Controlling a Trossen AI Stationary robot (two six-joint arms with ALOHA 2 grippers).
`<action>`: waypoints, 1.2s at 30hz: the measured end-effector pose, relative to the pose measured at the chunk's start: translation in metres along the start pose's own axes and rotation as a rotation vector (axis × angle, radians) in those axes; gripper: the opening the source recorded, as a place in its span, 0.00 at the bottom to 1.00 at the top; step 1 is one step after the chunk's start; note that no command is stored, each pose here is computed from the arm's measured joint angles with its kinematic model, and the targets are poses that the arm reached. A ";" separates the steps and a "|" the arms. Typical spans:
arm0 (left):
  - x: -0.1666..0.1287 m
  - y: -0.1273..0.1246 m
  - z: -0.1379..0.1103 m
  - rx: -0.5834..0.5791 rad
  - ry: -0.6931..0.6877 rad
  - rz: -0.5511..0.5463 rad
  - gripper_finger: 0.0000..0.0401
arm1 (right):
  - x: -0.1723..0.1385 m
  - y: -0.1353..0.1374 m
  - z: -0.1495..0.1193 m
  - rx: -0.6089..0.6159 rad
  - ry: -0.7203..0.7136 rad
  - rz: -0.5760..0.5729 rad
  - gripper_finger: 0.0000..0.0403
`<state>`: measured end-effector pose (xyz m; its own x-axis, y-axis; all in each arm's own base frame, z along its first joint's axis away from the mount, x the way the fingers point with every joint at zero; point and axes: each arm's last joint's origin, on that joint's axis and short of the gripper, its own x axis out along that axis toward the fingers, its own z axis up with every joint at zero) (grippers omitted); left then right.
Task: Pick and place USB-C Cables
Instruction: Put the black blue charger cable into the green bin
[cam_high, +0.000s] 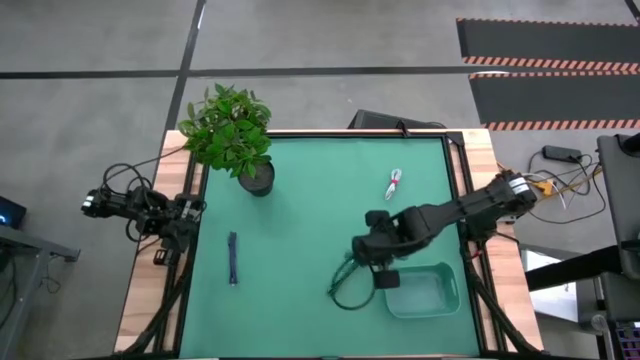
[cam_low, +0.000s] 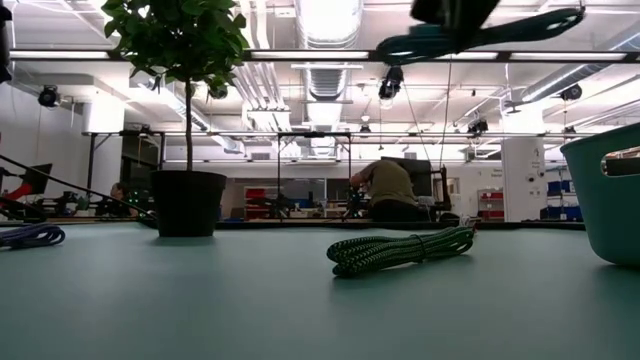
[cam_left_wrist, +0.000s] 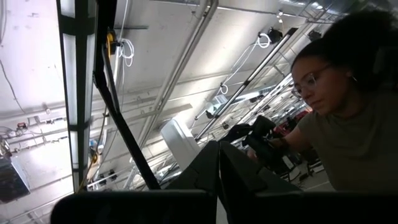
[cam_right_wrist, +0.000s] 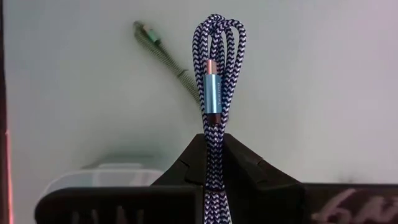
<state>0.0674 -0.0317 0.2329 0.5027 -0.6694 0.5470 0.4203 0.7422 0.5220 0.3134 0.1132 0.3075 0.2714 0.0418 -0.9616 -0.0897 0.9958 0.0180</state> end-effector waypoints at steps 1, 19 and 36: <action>0.000 0.000 0.000 0.000 0.000 0.000 0.00 | 0.000 0.003 -0.004 -0.001 0.009 0.002 0.04; 0.000 0.001 0.003 0.018 -0.027 0.008 0.00 | -0.019 0.046 -0.074 -0.051 -0.024 0.018 0.04; -0.001 0.004 0.009 0.053 -0.071 0.081 0.00 | 0.005 0.060 -0.139 -0.048 -0.109 0.099 0.05</action>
<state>0.0619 -0.0289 0.2406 0.4773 -0.6097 0.6328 0.3392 0.7922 0.5074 0.1763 0.1617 0.2653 0.3611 0.1506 -0.9203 -0.1662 0.9815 0.0954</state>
